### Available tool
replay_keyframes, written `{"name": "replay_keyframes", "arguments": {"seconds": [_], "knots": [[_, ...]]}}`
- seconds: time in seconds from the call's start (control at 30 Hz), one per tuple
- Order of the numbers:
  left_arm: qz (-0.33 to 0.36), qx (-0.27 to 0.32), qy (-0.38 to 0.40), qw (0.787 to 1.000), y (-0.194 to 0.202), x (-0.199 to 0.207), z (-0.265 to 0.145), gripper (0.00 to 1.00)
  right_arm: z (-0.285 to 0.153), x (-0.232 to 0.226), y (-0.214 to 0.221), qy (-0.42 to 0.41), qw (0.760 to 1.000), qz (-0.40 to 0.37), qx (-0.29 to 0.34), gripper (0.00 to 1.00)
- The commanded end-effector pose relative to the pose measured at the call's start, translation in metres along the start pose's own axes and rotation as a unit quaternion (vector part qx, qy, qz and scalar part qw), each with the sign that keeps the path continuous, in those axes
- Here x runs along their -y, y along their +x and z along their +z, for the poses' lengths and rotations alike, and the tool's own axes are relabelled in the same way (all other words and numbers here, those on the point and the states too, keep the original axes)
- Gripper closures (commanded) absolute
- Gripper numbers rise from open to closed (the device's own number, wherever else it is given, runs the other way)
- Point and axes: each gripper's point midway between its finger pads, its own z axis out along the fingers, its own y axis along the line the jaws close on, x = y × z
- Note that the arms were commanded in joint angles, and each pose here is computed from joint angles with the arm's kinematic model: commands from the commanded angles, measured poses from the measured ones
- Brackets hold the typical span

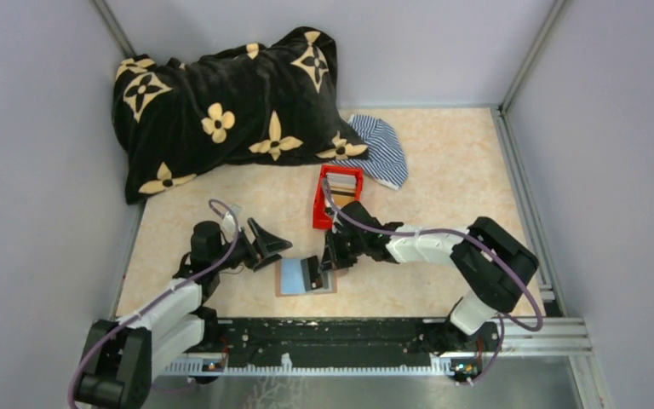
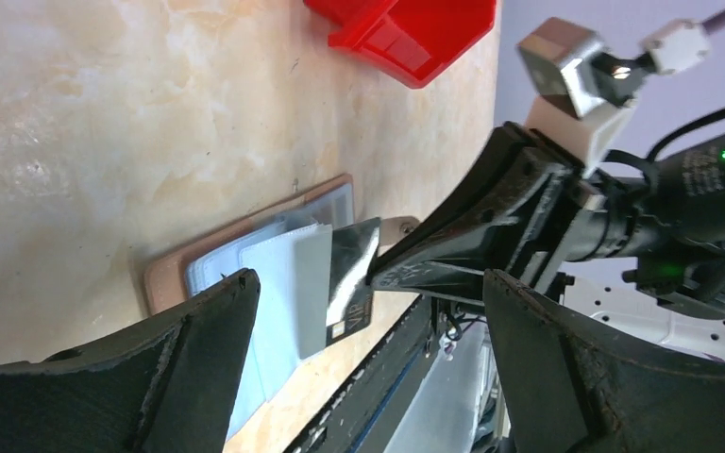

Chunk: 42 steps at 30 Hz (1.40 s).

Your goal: Take the credit cards out of the card holder

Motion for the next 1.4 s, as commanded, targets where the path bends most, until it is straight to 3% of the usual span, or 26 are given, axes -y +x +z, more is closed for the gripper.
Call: {"name": "replay_keyframes", "arguments": {"seconds": [0.0,0.5,1.0,1.2,1.37], "knots": [[-0.005,-0.023,-0.032,0.999,0.006,-0.012,0.001,0.06,-0.017,-0.01,-0.022,0.0,0.999,-0.02,0.046,1.0],[-0.014,-0.043,-0.017,0.999,0.007,-0.009,0.008,0.06,-0.043,-0.004,-0.035,0.027,0.997,-0.026,0.07,1.0],[0.027,-0.038,0.005,0.999,-0.006,0.008,0.011,0.07,-0.071,-0.003,-0.052,0.041,0.993,-0.034,0.102,1.0],[0.05,-0.047,0.086,0.994,-0.009,0.047,0.007,0.05,-0.086,-0.021,-0.066,0.005,0.993,-0.041,0.114,1.0],[0.088,-0.062,0.19,0.976,-0.005,0.086,-0.006,0.01,-0.098,-0.051,-0.082,-0.069,0.988,-0.046,0.13,1.0]]}}
